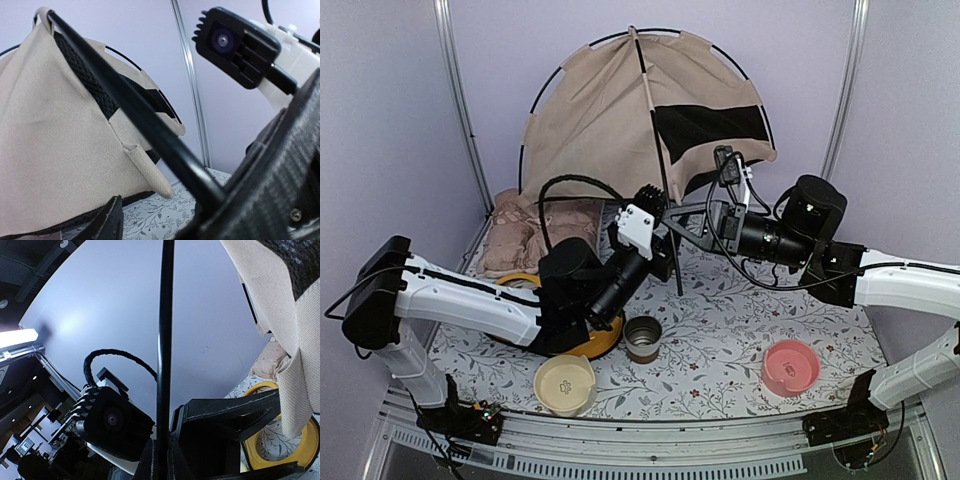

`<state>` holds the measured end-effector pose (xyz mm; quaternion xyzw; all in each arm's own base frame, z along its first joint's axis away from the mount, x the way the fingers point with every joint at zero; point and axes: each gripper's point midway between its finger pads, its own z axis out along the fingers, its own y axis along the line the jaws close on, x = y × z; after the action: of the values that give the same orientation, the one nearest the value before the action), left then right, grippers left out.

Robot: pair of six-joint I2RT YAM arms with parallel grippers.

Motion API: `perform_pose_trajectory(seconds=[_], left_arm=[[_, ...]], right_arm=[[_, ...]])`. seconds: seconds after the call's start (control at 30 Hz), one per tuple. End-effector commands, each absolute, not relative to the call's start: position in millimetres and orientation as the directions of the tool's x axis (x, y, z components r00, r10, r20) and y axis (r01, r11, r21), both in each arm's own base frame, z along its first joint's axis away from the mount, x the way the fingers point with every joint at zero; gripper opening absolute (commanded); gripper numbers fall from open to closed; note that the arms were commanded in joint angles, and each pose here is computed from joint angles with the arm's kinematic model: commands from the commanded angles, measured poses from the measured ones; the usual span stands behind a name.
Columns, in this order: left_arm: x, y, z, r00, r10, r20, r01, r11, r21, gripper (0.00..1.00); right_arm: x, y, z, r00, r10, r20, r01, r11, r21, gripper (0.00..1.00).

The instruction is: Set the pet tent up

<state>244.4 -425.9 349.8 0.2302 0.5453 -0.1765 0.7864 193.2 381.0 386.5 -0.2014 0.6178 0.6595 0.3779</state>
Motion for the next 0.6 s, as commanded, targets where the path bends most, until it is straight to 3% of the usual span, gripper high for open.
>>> perform_pose_trajectory(seconds=[0.0, 0.43, 0.57], left_arm=[[243.0, -426.0, 373.7, 0.364, -0.099, -0.926, 0.533, 0.837, 0.12, 0.41], [244.8, -416.4, 364.7, 0.329, -0.091, -0.94, 0.542, 0.834, 0.109, 0.0], [243.7, -412.8, 358.0, 0.316, -0.084, -0.945, 0.546, 0.83, 0.109, 0.0]], right_arm=[[203.8, 378.0, 393.0, -0.623, 0.297, -0.723, -0.739, 0.078, 0.669, 0.0], [206.8, 373.4, 394.2, -0.608, 0.314, -0.729, -0.74, 0.108, 0.664, 0.0], [208.1, 373.6, 393.5, -0.606, 0.313, -0.731, -0.74, 0.116, 0.663, 0.0]])
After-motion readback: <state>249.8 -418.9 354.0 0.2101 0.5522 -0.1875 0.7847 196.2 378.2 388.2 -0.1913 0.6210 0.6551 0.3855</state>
